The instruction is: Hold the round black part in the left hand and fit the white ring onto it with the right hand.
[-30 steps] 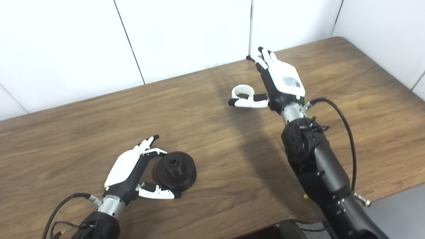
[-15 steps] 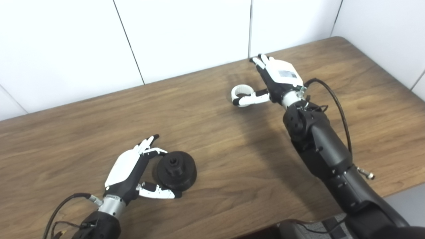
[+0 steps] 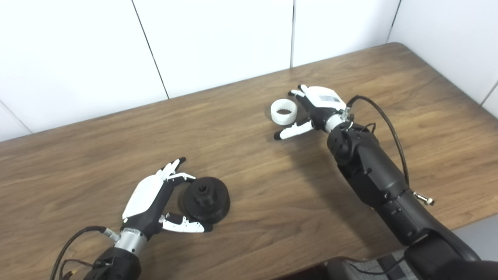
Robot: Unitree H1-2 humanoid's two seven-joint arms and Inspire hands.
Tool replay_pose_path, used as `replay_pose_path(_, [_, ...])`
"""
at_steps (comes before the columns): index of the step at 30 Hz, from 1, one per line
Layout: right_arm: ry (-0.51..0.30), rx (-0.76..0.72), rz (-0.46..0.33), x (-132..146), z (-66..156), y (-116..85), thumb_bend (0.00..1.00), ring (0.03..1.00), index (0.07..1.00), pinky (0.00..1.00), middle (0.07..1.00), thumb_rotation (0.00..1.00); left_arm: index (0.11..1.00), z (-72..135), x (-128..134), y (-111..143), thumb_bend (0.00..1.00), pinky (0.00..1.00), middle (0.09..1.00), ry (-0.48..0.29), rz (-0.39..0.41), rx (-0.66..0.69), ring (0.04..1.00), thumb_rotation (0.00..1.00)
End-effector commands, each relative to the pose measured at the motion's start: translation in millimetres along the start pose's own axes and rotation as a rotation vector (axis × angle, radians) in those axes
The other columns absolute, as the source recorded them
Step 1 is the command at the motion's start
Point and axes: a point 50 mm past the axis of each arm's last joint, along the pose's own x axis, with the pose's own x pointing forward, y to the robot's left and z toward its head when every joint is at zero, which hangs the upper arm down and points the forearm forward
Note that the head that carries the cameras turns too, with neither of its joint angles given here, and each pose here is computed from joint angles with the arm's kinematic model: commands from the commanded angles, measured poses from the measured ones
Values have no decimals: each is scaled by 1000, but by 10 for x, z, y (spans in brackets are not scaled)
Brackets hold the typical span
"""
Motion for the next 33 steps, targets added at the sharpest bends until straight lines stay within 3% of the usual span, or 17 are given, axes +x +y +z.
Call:
replay_pose_path(1, [-29,-10,-73,65,88,-240,1000,1000,912,887,1000,613,614,78,38,151,978,1000,1000,-46,44,27,1000,308])
replay_pose_path(7, [-33,-17,-59,81,117,-195,1000,1000,893,918,1000,550,613,83,33,150,982,1000,1000,-46,45,18,1000,309])
replay_pose_path(16, [-49,3,-91,138,137,-127,902,1000,845,915,1000,449,612,88,20,162,983,1000,1000,-45,43,12,1000,318])
replay_pose_path(21, [-62,6,-139,159,154,-113,839,972,805,888,1000,442,612,86,24,178,984,1000,1000,-45,45,14,1000,326])
replay_pose_path(26, [-75,51,-206,162,161,-102,750,926,715,901,950,332,611,82,24,187,984,1000,1000,-48,47,19,1000,330])
replay_pose_path(33, [-86,63,-247,148,132,-96,709,901,666,914,927,302,611,83,20,183,980,1000,1000,-46,44,20,1000,334])
